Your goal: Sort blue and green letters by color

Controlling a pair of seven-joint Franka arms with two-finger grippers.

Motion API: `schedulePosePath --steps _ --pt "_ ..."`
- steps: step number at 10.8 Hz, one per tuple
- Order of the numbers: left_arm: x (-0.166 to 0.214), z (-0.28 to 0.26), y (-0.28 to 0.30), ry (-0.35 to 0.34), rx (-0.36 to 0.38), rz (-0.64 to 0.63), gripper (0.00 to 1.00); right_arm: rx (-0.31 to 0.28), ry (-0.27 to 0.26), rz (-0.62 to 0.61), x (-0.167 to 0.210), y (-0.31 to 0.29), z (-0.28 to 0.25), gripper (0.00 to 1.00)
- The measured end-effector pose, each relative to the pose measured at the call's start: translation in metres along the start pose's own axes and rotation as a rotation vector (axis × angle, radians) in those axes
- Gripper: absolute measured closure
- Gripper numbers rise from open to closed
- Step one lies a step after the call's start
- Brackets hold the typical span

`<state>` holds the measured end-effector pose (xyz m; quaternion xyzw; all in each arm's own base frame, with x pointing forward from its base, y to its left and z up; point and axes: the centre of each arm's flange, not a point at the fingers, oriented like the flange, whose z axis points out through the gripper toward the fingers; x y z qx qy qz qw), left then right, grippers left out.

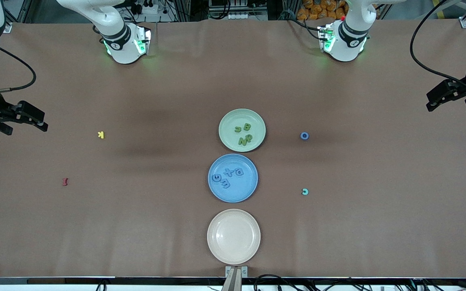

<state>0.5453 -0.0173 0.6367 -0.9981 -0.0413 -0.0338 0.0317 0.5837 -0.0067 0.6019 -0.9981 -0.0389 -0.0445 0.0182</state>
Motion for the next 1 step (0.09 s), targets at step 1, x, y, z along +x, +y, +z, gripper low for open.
schedulePosePath --steps 1 --pt "-0.0008 -0.0038 0.0015 0.001 0.000 0.005 0.00 0.000 0.000 0.000 0.0000 0.0000 0.0000 0.00"
